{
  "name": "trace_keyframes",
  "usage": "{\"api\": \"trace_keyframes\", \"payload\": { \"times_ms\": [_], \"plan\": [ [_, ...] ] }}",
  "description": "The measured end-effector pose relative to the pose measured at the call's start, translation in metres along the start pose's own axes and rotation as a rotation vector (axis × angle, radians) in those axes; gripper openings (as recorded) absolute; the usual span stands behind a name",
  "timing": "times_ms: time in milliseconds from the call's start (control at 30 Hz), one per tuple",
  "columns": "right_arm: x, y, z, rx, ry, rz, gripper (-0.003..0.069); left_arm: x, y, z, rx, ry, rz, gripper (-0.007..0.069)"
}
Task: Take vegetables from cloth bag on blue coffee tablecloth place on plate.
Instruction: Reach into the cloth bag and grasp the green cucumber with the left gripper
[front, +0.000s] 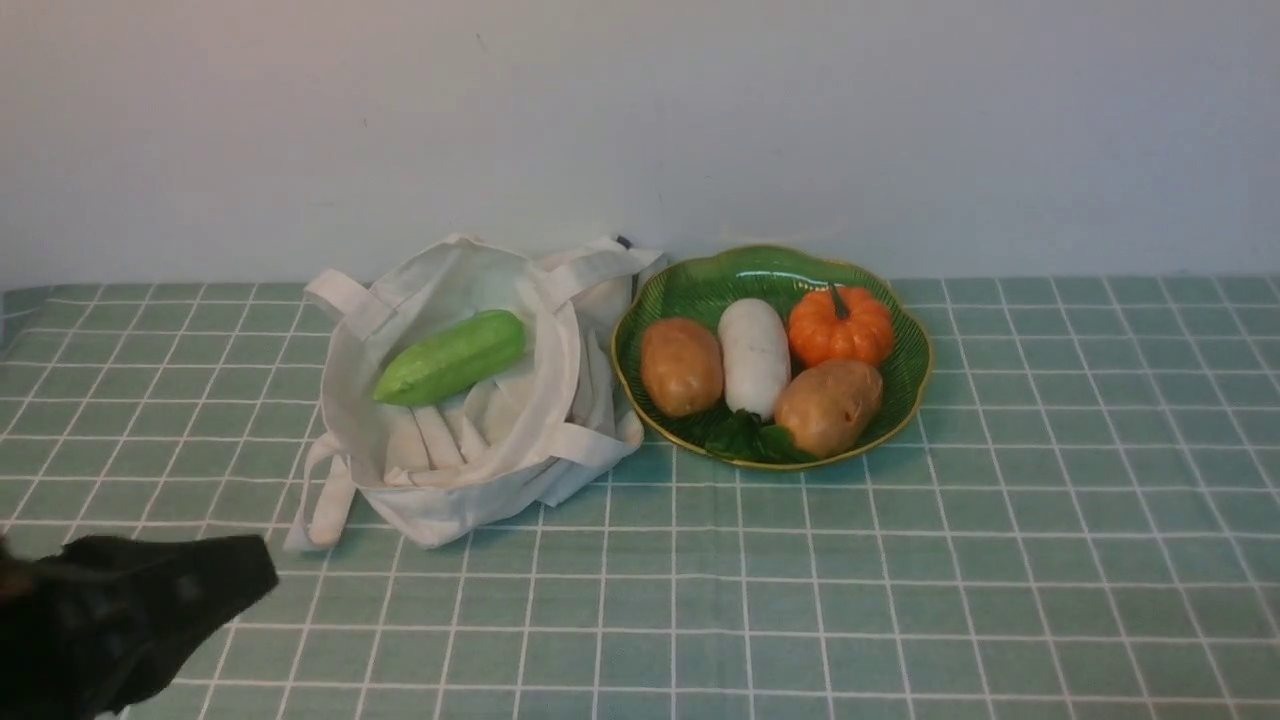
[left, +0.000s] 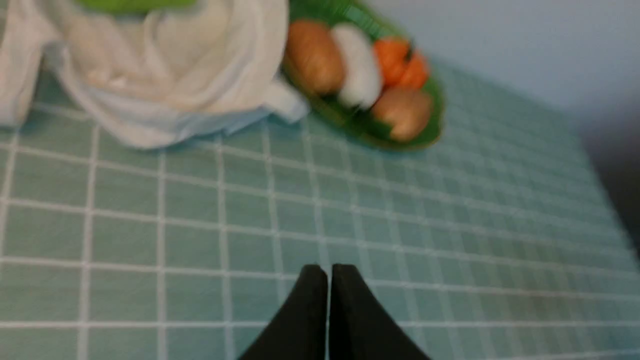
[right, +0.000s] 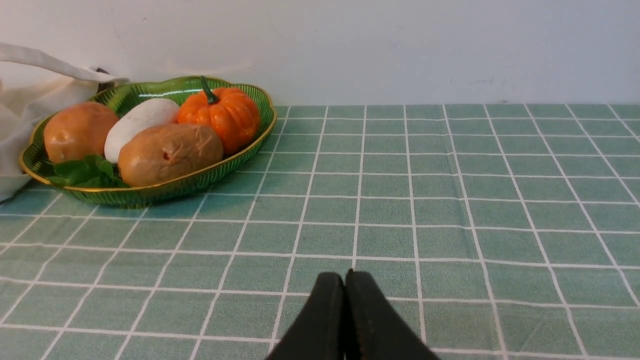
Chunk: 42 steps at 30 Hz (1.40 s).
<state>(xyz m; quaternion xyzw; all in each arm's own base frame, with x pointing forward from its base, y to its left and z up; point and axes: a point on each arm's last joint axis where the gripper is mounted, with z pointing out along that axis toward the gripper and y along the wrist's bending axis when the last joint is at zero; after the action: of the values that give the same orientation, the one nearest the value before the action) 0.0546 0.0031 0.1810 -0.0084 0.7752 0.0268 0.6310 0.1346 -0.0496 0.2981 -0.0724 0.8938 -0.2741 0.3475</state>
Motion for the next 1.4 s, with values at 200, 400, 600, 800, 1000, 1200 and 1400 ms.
{"api": "trace_keyframes", "payload": {
  "times_ms": [200,400,600,800,1000,1200,1400],
  "plan": [
    [0.000,0.000,0.000,0.000,0.000,0.000,-0.0016,-0.070,0.022,0.097,-0.288,0.459,0.200,-0.0005],
    [0.000,0.000,0.000,0.000,0.000,0.000,-0.0016,-0.107,0.018,0.190,-0.346,0.732,0.344,-0.0005],
    [0.000,0.000,0.000,0.000,0.000,0.000,-0.0016,-0.157,-0.014,0.241,-0.341,0.640,0.465,-0.0005],
    [0.000,0.000,0.000,0.000,0.000,0.000,-0.0016,-0.183,-0.019,0.273,-0.331,0.545,0.496,-0.0005],
    [0.000,0.000,0.000,0.000,0.000,0.000,-0.0016,-0.182,-0.006,0.297,-0.379,0.574,0.535,-0.0005],
    [0.000,0.000,0.000,0.000,0.000,0.000,-0.0016,-0.183,-0.001,0.298,-0.418,0.581,0.580,0.0031],
    [0.000,0.000,0.000,0.000,0.000,0.000,-0.0016,-0.183,0.000,0.299,-0.403,0.595,0.631,0.0175]
  ]
}}
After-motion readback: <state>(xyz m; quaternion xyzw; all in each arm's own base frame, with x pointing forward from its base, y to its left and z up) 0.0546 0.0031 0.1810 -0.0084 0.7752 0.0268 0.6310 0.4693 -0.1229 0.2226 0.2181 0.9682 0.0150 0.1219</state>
